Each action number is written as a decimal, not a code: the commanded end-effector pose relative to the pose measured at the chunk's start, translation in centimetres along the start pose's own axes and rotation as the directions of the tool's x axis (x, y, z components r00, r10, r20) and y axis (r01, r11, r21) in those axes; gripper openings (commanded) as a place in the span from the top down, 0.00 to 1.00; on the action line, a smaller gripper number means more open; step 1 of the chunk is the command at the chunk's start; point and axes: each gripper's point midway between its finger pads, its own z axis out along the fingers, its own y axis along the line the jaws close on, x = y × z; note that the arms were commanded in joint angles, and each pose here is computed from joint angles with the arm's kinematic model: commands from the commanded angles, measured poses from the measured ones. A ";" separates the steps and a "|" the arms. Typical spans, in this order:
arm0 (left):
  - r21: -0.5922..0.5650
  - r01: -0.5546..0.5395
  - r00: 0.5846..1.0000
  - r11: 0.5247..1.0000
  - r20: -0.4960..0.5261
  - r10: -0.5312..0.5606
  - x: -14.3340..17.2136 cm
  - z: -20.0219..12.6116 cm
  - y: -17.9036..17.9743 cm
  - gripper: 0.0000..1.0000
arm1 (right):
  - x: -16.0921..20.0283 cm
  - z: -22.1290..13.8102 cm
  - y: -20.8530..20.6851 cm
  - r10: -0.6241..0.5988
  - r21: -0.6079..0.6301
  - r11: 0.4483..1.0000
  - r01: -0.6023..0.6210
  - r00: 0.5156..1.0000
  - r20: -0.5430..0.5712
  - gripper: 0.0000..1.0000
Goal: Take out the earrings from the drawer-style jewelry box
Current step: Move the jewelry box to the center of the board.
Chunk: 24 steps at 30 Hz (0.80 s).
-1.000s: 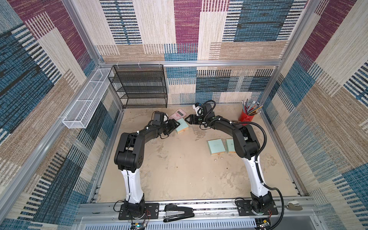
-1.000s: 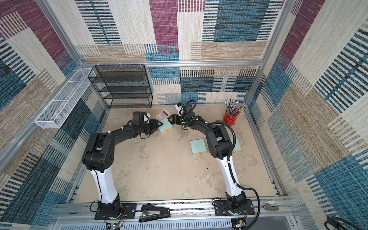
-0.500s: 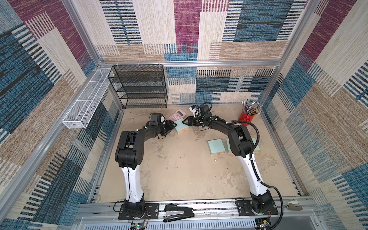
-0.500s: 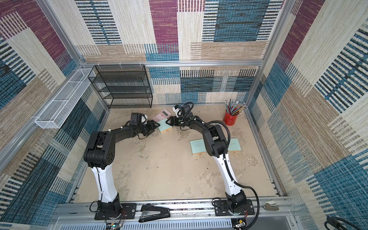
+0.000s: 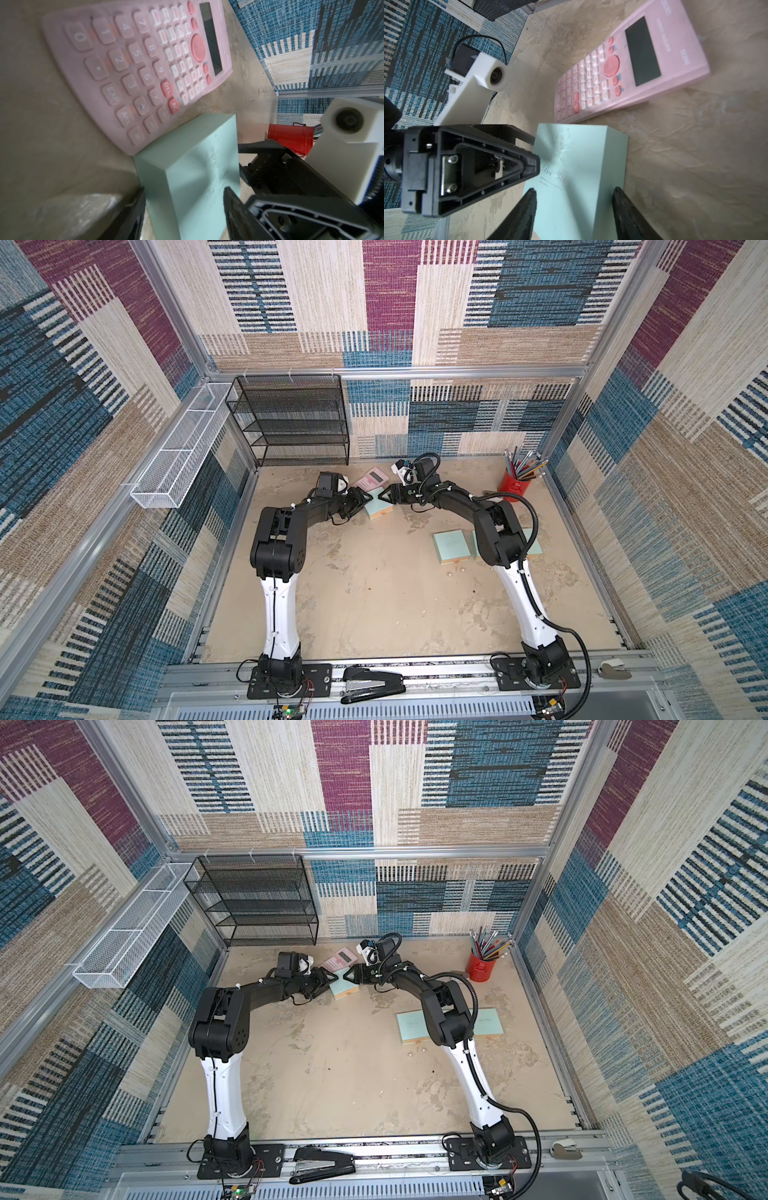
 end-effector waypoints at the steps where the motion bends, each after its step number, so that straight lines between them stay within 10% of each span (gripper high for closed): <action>1: 0.093 -0.027 0.999 0.995 -0.015 0.028 0.4 -0.3 -2.0 0.40 | 0.9 0.1 1.9 -0.032 -0.041 0.999 0.031 0.999 -0.029 0.41; 24: 0.104 0.131 0.990 0.986 -0.073 -0.124 11.8 -7.2 1.0 0.43 | 14.4 -4.9 10.8 0.061 -0.043 0.997 -0.063 0.998 -0.031 0.46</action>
